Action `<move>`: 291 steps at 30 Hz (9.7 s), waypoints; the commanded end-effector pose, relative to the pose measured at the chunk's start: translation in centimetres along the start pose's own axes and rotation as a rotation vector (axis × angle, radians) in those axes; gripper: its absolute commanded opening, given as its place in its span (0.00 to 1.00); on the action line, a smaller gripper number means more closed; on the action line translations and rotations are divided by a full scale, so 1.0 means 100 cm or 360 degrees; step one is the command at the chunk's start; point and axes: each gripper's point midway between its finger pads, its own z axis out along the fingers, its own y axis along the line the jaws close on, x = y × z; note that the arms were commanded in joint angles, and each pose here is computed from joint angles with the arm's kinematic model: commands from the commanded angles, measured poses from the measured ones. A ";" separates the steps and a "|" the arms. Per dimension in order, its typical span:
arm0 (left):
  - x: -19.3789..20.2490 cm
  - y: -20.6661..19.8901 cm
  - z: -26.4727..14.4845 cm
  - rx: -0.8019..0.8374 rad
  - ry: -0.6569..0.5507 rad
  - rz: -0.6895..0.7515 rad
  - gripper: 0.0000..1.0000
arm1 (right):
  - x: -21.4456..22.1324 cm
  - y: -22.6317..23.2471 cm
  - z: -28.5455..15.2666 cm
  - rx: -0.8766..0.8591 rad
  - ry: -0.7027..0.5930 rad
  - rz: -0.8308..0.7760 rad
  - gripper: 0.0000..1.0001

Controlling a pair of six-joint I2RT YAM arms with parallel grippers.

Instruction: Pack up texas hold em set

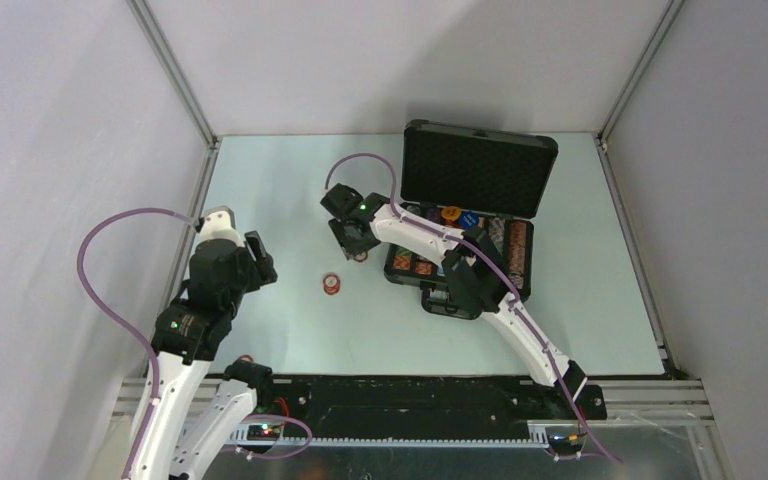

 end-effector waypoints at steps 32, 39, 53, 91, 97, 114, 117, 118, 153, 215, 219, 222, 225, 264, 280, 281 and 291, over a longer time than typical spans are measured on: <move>-0.002 -0.001 0.003 0.0012 -0.0022 0.0023 0.67 | 0.012 -0.012 -0.014 0.0106 0.0047 -0.0059 0.42; -0.002 -0.001 0.002 0.0013 -0.0022 0.0025 0.68 | 0.005 -0.008 -0.026 0.0124 -0.0014 -0.0084 0.41; -0.002 -0.001 0.003 0.0008 -0.0021 0.0023 0.68 | -0.002 0.023 -0.060 -0.0019 -0.0094 -0.0104 0.41; -0.002 -0.001 0.003 0.0010 -0.0021 0.0023 0.68 | 0.008 0.102 -0.062 -0.0305 -0.0070 -0.0167 0.43; -0.002 -0.001 0.002 0.0011 -0.0025 0.0022 0.68 | 0.012 0.102 -0.056 -0.0293 -0.0054 -0.0176 0.43; -0.002 -0.002 0.002 0.0014 -0.0024 0.0023 0.68 | 0.016 0.107 -0.049 -0.0310 -0.0033 -0.0176 0.48; -0.002 -0.002 0.002 0.0014 -0.0025 0.0022 0.67 | 0.017 0.108 -0.048 -0.0317 -0.0027 -0.0175 0.50; -0.002 -0.001 0.002 0.0013 -0.0026 0.0022 0.68 | 0.017 0.108 -0.048 -0.0320 -0.0029 -0.0176 0.50; -0.002 -0.001 0.002 0.0013 -0.0023 0.0022 0.68 | 0.011 0.047 -0.074 -0.0179 -0.0143 0.0049 0.54; -0.002 -0.002 0.002 0.0016 -0.0021 0.0023 0.68 | 0.033 0.054 -0.030 -0.0087 0.0014 -0.0042 0.52; -0.002 -0.002 0.002 0.0014 -0.0021 0.0024 0.68 | 0.032 0.055 -0.029 -0.0092 0.0013 -0.0044 0.52; -0.002 -0.002 0.003 0.0015 -0.0021 0.0023 0.68 | 0.031 0.056 -0.030 -0.0094 0.0011 -0.0046 0.52; -0.002 -0.002 0.003 0.0015 -0.0020 0.0024 0.68 | 0.032 0.056 -0.029 -0.0091 0.0015 -0.0049 0.52; -0.079 0.000 -0.065 0.0096 -0.0403 -0.0064 0.68 | 0.000 0.110 -0.124 -0.0392 -0.0325 -0.0117 0.53; -0.095 -0.003 -0.102 0.0208 -0.0488 -0.0098 0.70 | 0.042 0.279 -0.113 -0.1134 -0.0345 -0.0761 0.57; -0.095 -0.003 -0.102 0.0204 -0.0489 -0.0097 0.70 | 0.041 0.284 -0.111 -0.1169 -0.0397 -0.0789 0.57; -0.092 -0.001 -0.100 0.0187 -0.0476 -0.0089 0.71 | 0.050 0.313 -0.105 -0.1415 -0.0588 -0.1023 0.56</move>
